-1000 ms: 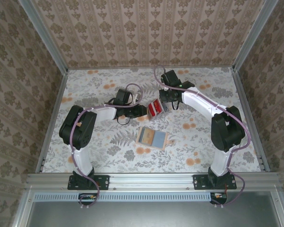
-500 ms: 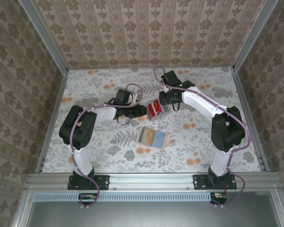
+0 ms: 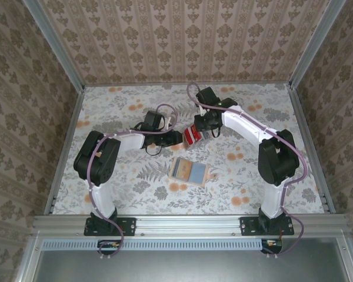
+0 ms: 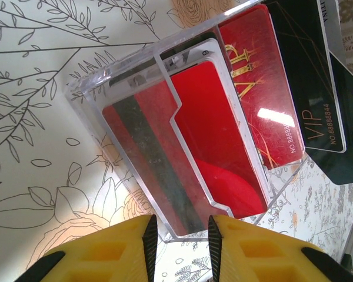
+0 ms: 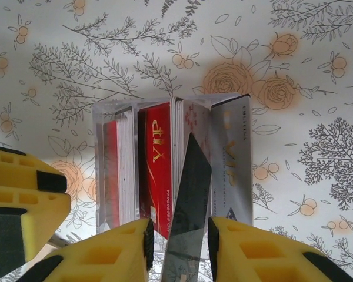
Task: Put the credit cards into the card holder
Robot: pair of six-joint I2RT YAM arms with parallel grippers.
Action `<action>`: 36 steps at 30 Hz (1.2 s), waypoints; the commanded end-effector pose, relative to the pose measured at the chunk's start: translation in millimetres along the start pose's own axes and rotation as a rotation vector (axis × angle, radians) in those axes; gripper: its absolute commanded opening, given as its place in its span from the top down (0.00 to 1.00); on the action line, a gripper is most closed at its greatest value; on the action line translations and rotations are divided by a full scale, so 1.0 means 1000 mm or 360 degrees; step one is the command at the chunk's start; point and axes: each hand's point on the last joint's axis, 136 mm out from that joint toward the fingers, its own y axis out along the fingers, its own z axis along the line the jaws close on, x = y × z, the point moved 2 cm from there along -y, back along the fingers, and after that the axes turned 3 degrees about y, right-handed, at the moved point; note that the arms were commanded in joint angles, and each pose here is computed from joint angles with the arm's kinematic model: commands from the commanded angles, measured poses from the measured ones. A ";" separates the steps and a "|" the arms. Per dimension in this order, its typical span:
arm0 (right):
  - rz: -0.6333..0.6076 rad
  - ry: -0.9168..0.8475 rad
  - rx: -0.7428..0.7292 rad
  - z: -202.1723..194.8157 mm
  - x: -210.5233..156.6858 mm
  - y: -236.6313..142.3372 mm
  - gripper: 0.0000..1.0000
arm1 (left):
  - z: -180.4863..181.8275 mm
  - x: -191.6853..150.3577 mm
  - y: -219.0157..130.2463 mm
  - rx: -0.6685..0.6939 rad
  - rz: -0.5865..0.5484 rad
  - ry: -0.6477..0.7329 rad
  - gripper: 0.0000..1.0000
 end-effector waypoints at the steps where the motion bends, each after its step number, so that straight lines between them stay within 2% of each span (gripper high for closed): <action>1: 0.0062 -0.0036 0.0010 0.006 -0.003 0.002 0.66 | 0.004 -0.004 0.004 0.0001 0.0012 -0.0008 0.68; 9: 0.0140 -0.0040 -0.0047 0.002 -0.010 0.016 0.69 | 0.005 -0.005 0.004 0.0002 0.0014 -0.0005 0.69; 14: 0.0106 -0.0026 -0.0047 0.002 -0.006 0.012 0.83 | 0.006 -0.007 0.003 0.0002 0.0012 -0.0012 0.69; 32: -0.0103 -0.0020 -0.0084 -0.006 0.005 -0.043 0.88 | -0.012 0.003 -0.013 -0.0039 -0.0048 0.0015 0.68; 36: -0.0275 0.0035 -0.0043 -0.008 0.007 -0.066 0.95 | -0.031 0.011 -0.025 -0.0137 -0.0122 -0.0001 0.68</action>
